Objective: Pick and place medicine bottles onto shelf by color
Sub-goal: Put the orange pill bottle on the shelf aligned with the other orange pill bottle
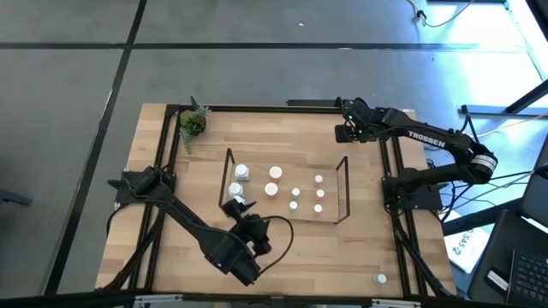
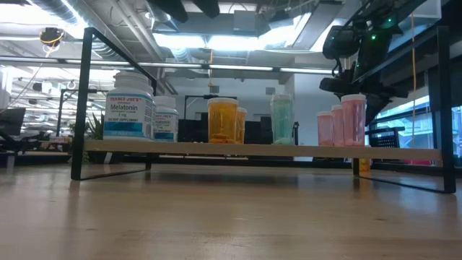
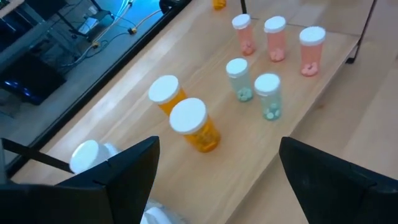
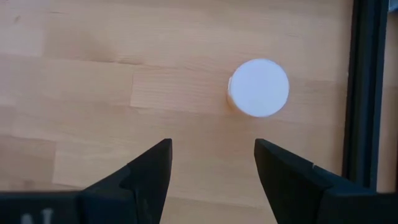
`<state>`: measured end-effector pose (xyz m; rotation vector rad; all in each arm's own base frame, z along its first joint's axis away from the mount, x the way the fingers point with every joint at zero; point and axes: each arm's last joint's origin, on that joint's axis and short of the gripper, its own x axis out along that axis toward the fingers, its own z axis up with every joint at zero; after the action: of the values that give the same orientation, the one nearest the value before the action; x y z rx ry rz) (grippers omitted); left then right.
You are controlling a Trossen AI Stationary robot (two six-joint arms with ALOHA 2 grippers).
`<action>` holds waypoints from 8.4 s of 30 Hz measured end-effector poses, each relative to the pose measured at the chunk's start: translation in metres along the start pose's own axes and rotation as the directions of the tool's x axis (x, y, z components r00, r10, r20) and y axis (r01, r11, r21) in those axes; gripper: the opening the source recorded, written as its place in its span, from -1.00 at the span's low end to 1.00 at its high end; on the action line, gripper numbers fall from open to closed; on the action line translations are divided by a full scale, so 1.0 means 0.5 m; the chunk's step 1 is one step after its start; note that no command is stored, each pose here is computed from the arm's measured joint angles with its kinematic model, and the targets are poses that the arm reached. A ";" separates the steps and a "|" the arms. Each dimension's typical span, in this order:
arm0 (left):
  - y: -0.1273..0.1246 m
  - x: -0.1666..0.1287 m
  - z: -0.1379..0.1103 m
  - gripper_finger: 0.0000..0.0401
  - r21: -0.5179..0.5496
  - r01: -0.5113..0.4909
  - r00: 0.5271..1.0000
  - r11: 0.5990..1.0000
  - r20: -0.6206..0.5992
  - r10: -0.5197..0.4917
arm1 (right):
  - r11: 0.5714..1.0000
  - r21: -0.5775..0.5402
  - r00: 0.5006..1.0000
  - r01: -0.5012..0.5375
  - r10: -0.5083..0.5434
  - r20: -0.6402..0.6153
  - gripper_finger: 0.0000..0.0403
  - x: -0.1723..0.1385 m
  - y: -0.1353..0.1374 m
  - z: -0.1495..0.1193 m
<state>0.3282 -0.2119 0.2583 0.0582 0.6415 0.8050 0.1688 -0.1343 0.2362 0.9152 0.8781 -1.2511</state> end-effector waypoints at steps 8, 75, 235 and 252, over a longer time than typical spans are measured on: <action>-0.009 0.000 0.004 0.63 -0.052 0.029 1.000 0.998 0.011 -0.029 | 0.998 0.060 1.000 0.022 -0.022 -0.001 0.14 0.000 -0.003 -0.002; 0.012 0.052 0.028 0.63 -0.064 -0.049 0.999 0.997 -0.023 0.047 | 0.945 0.240 0.975 0.223 -0.219 -0.043 0.81 0.160 -0.011 0.016; 0.002 0.068 0.044 0.63 -0.167 -0.016 1.000 0.986 -0.005 0.015 | 0.835 -0.525 0.984 -0.165 0.177 -0.028 -0.15 -0.166 -0.106 -0.266; 0.002 0.068 0.044 0.63 -0.167 -0.016 1.000 0.986 -0.005 0.015 | 0.645 -0.669 0.923 -0.369 0.337 -0.184 -0.15 -0.198 -0.090 -0.361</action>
<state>0.3573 -0.1838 0.2589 -0.0915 0.5754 0.8715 0.1049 0.0659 0.2536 0.4556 1.0382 -0.4709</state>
